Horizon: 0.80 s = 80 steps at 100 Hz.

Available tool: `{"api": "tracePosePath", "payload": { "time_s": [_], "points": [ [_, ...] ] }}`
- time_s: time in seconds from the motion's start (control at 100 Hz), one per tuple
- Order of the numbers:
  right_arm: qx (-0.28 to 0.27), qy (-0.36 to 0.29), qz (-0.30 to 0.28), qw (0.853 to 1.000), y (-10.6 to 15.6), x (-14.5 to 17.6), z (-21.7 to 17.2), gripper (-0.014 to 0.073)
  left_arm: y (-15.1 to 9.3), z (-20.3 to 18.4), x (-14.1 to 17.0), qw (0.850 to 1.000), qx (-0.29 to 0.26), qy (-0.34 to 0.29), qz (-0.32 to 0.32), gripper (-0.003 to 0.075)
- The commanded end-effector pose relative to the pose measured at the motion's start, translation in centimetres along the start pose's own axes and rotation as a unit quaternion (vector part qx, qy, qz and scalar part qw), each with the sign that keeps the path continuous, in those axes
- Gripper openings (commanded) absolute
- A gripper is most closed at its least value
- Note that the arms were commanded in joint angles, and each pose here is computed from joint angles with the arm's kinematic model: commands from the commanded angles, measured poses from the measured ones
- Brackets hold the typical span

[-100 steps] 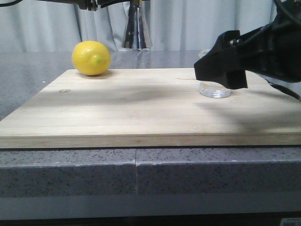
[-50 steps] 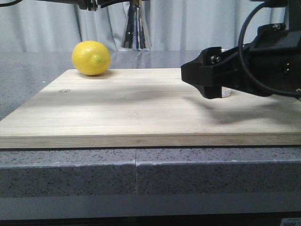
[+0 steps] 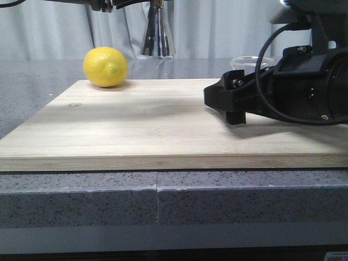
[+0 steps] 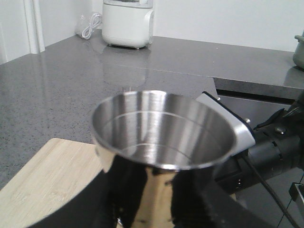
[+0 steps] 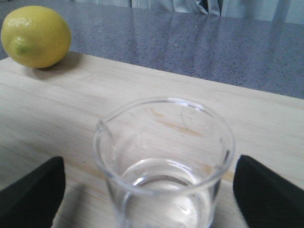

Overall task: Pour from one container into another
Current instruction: 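Reach the right gripper to the glass beaker and grasp it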

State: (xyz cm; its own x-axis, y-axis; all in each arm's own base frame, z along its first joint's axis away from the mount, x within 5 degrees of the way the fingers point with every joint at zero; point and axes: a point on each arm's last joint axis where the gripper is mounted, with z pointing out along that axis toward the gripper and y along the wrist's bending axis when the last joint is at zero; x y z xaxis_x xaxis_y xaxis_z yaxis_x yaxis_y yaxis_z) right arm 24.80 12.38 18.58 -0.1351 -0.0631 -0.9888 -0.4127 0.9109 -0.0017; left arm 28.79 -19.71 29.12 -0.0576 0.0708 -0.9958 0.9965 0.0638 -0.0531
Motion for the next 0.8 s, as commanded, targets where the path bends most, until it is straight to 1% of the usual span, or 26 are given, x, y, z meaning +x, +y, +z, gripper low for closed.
{"api": "tracePosePath", "payload": {
  "time_s": [0.0, 0.05, 0.07, 0.17, 0.21, 0.27, 0.43, 0.58, 0.79],
  "points": [
    [0.005, -0.067, 0.005, 0.998, -0.1, -2.1, 0.0, 0.0606, -1.0, -0.7, -3.2, 0.998, 0.015, -0.066, 0.019, 0.0237],
    [0.005, -0.067, 0.005, 0.998, -0.1, -2.1, 0.0, 0.0559, -1.0, -0.7, -3.2, 0.998, 0.015, -0.066, 0.019, 0.0237],
    [0.005, -0.067, 0.005, 0.998, -0.1, -2.1, 0.0, 0.0523, -1.0, -0.7, -3.2, 0.998, 0.015, -0.066, 0.019, 0.0237],
    [0.005, -0.067, 0.005, 0.998, -0.1, -2.1, 0.0, 0.0402, -1.0, -0.7, -3.2, 0.998, 0.015, -0.066, 0.019, 0.0237],
    [0.005, -0.067, 0.005, 0.998, -0.1, -2.1, 0.0, 0.0365, -1.0, -0.7, -3.2, 0.998, 0.015, -0.066, 0.019, 0.0237],
    [0.005, -0.067, 0.005, 0.998, -0.1, -2.1, 0.0, 0.0333, -1.0, -0.7, -3.2, 0.998, 0.015, -0.066, 0.019, 0.0237],
    [0.005, -0.071, 0.005, 0.997, -0.1, -2.3, -0.1, 0.0324, -1.0, -0.7, -3.2, 0.998, 0.015, -0.066, 0.019, 0.0237],
    [0.006, -0.084, 0.007, 0.996, -0.2, -3.3, -0.6, 0.0324, -1.0, -0.7, -3.2, 0.998, 0.015, -0.066, 0.019, 0.0237],
    [0.026, -0.100, 0.011, 0.995, -1.4, -5.2, -1.9, 0.0324, -1.0, -0.7, -3.2, 0.998, 0.015, -0.066, 0.019, 0.0237]
  ]
}}
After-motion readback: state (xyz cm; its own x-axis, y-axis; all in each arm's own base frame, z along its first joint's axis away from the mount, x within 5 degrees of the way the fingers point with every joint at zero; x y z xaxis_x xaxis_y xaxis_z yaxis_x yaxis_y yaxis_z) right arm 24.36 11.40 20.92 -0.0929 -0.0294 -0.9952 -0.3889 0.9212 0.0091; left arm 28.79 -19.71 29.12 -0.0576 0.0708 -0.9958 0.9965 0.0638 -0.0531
